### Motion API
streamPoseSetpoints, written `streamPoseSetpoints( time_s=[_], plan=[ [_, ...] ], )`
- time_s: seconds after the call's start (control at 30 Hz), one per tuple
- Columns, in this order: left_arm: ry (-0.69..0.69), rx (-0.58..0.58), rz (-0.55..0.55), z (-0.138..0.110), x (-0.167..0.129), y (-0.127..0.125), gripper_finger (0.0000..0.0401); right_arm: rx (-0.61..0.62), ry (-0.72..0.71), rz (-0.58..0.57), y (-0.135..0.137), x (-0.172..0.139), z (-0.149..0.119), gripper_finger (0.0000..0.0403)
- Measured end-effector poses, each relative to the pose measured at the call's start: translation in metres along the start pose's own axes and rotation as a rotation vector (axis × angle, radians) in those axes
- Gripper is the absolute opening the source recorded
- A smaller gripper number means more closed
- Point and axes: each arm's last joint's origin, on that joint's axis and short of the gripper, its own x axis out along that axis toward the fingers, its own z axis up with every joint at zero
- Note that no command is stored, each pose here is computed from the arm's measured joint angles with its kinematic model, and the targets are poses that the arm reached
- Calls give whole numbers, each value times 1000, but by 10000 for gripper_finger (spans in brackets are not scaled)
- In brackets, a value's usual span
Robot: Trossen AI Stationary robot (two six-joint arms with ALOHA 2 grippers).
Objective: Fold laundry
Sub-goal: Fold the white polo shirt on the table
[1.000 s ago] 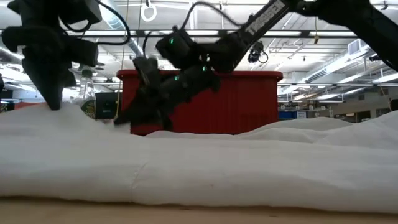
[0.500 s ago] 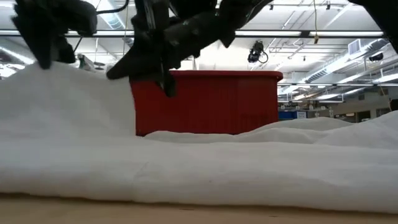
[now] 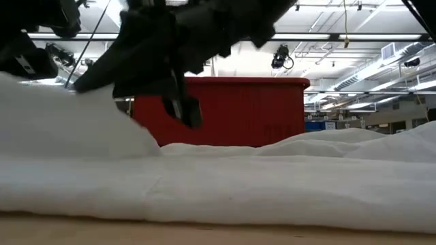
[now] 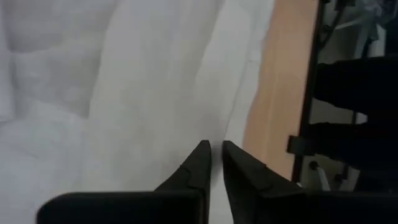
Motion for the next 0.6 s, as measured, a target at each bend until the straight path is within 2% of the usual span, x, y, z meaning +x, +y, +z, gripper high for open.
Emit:
streamPoseSetpoints(
  time_s=[0.17,0.37,0.47,0.6],
  plan=[
    [38,-16,-28,0,1,-1,80,127,82,50,-9,12,-8,48],
    [30,-15,-25,1,0,1,118,109,32,101,4,-1,3,71],
    [8,-27,-19,5,0,4,126,110,37,135,10,-8,8,98],
    [-5,-14,-4,6,7,8,128,138,126,156,10,-10,4,154]
  ],
)
